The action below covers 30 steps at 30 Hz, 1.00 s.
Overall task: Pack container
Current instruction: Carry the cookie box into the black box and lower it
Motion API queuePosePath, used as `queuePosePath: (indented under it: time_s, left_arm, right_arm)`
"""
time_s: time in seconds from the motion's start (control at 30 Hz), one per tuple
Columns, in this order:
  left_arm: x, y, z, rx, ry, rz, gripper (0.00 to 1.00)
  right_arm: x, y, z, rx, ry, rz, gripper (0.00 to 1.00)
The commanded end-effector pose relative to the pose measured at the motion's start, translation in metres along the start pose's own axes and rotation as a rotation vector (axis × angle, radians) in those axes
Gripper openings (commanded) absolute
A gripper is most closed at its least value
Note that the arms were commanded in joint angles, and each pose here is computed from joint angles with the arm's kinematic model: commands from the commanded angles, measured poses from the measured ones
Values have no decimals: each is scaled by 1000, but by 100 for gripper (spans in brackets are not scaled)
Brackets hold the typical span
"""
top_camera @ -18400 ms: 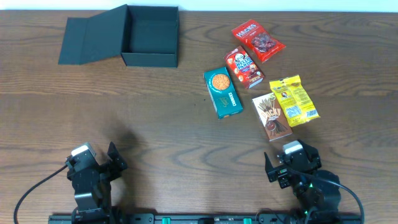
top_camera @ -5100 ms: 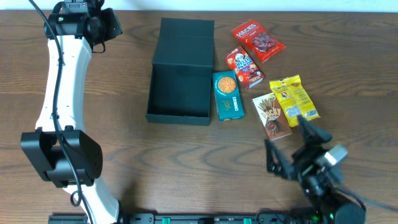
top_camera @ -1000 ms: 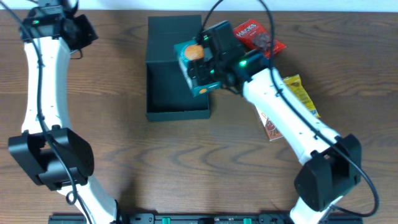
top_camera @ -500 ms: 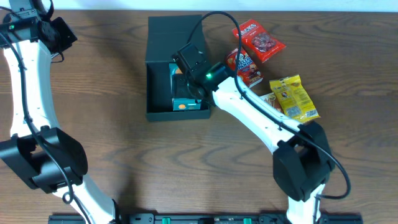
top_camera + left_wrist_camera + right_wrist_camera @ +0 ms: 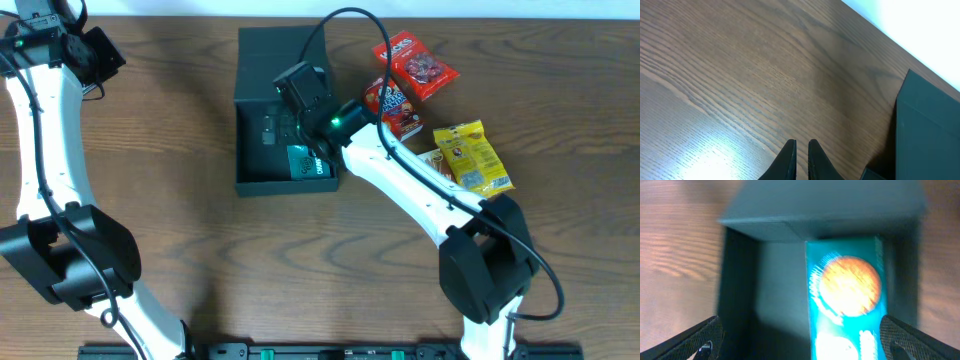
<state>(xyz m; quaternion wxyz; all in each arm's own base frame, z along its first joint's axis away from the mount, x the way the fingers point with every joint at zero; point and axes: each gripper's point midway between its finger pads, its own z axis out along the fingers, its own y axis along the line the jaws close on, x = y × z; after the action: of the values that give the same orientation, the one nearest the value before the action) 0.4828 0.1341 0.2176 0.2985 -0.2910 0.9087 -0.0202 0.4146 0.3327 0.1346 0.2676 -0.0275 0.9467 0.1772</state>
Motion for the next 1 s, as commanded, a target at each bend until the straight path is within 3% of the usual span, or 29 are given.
queuePosePath:
  time_s: [0.0,0.03,0.07,0.17,0.23,0.33,0.77,0.97]
  left_arm:
    - [3,3,8,-5,18,-7,11]
    - [3,3,8,-5,18,-7,10]
    - [3,3,8,-5,18,-7,11]
    - [2,4,8,-11,11,-6,11]
    - [-2,3,8,-7,-4,7,11]
    - [-10,6,8,-3,-30,13,12]
    - [-16,27,7,-21,-32,-27,13]
    - [-15,27,7,-22,-29,-27,13]
  right_arm:
    - [-6,36,-14,-157,-10,-191,99]
    - [-4,41,-15,-186,-5,-225,99]
    - [-3,44,-14,-198,-3,-256,91]
    - [5,43,-4,-188,7,-351,42]
    - [12,40,7,-179,30,-360,19]
    - [25,36,27,-173,71,-361,1]
    - [64,21,80,-135,171,-379,1]
    - [51,-6,88,33,106,-348,1]
